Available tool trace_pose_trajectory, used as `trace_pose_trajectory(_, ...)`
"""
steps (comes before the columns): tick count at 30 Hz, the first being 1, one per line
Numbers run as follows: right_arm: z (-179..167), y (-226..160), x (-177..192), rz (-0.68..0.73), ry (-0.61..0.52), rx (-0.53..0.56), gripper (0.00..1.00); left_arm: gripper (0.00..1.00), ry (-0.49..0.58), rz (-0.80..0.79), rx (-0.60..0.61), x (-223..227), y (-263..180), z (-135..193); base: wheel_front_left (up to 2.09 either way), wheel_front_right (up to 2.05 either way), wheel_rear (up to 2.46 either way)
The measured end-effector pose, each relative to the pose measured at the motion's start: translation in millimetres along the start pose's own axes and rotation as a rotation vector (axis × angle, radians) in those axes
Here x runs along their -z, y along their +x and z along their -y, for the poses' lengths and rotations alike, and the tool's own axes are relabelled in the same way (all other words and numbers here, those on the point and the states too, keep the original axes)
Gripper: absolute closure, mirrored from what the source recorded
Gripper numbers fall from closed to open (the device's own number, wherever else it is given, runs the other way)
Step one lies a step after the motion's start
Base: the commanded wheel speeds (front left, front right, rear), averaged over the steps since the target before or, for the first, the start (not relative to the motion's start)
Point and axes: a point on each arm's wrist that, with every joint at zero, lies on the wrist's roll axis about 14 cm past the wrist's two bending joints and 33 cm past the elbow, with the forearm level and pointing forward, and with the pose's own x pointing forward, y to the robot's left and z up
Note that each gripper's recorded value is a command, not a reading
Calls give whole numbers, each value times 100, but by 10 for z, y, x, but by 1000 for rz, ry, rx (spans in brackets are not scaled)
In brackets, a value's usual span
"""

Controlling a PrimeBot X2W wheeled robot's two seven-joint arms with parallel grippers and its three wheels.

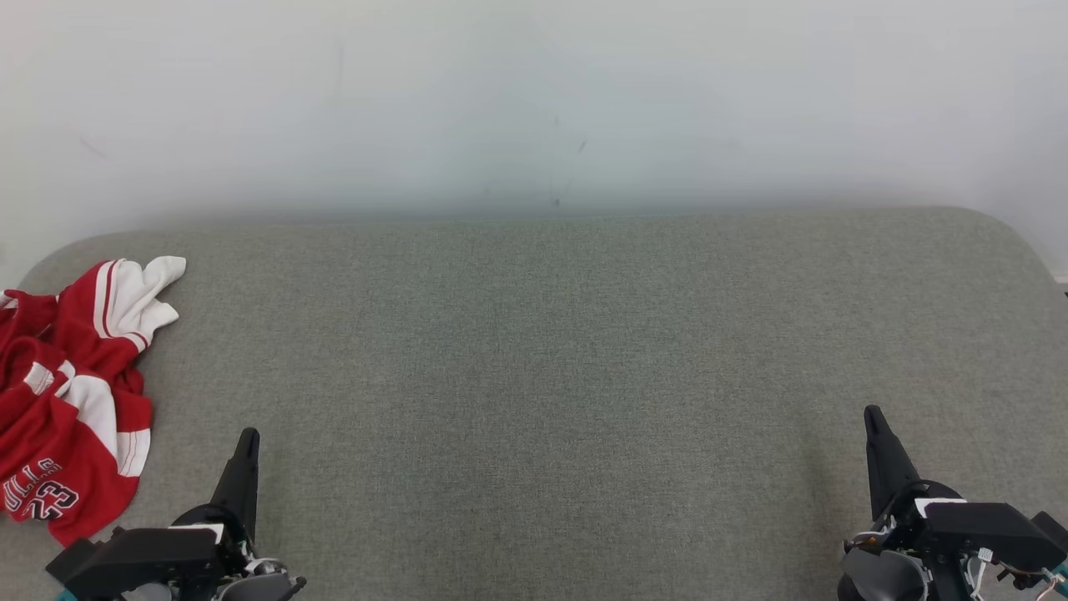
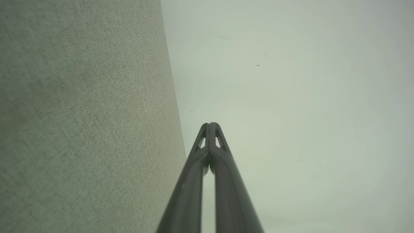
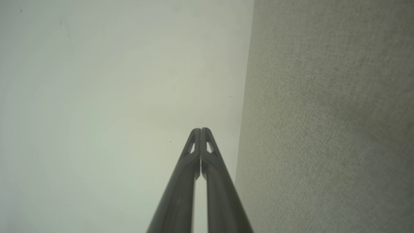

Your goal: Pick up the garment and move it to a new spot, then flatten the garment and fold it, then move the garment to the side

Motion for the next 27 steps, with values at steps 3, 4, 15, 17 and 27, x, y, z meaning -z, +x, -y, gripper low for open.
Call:
trace_pose_trajectory(3, 0, 0, 1, -1, 0, 0, 100, 100, 0, 0, 0, 0, 0, 0, 0, 0, 0)
trace_pose_trajectory(4, 0, 0, 1, 0, 0, 0, 100, 100, 0, 0, 0, 0, 0, 0, 0, 0, 0)
trace_pose_trajectory(15, 0, 0, 1, 0, 0, 0, 100, 100, 0, 0, 0, 0, 0, 0, 0, 0, 0)
trace_pose_trajectory(17, 0, 0, 2, -1, 0, 0, 100, 100, 0, 0, 0, 0, 0, 0, 0, 0, 0)
trace_pose_trajectory(27, 0, 0, 0, 0, 0, 0, 100, 100, 0, 0, 0, 0, 0, 0, 0, 0, 0)
